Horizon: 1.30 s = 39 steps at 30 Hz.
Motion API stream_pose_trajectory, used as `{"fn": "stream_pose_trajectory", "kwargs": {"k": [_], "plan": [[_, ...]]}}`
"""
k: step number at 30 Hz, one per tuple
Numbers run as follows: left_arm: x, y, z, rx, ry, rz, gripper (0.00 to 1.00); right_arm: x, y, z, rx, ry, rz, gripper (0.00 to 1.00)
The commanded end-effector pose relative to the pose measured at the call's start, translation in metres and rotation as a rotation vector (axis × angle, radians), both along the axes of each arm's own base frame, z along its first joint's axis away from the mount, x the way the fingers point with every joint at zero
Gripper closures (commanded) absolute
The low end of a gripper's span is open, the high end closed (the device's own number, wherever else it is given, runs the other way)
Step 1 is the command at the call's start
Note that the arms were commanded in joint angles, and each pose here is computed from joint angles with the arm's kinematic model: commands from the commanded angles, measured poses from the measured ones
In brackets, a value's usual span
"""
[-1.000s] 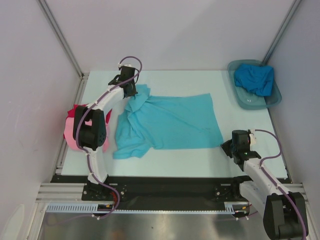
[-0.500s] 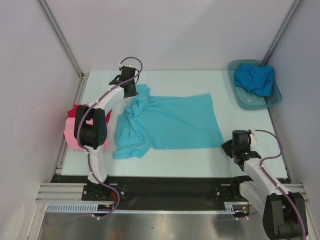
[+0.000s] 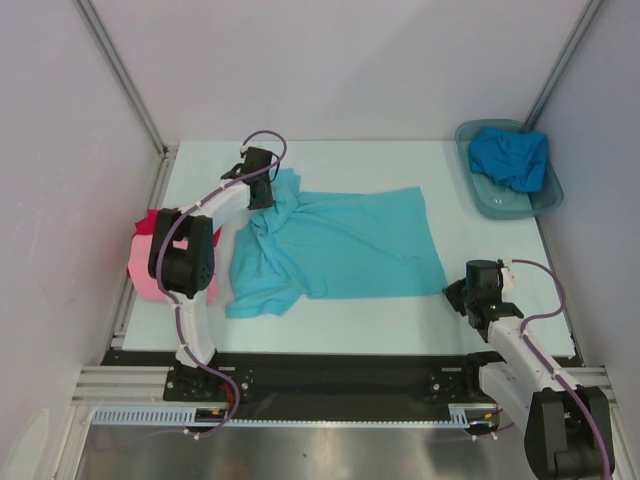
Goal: Fold and stack the t-shirts
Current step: Flatten the tshirt out
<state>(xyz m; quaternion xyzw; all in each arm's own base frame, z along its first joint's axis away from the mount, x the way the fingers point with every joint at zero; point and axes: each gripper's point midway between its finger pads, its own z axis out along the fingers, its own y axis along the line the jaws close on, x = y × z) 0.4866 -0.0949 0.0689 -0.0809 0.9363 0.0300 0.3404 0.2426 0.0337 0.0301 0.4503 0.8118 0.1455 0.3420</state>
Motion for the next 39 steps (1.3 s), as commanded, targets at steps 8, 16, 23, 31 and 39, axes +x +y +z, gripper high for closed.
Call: {"fn": "stream_pose_trajectory", "kwargs": {"k": [8,16,23,31,39], "plan": [[0.016,-0.009,0.005,-0.054,-0.056,-0.003,0.80,0.003,-0.001,0.002,-0.004,-0.016,0.003,1.00],[0.007,-0.015,-0.009,-0.071,-0.035,-0.015,0.80,0.009,0.002,-0.003,0.015,-0.013,0.008,1.00],[-0.001,-0.022,-0.010,-0.080,-0.031,-0.035,0.82,0.010,0.006,-0.006,0.033,-0.014,0.018,1.00],[-0.007,-0.023,-0.020,-0.075,-0.022,-0.035,1.00,0.012,0.008,-0.003,0.046,-0.027,0.022,1.00],[0.012,-0.007,0.026,0.021,-0.118,-0.001,1.00,0.013,0.009,-0.003,0.047,-0.028,0.024,1.00]]}}
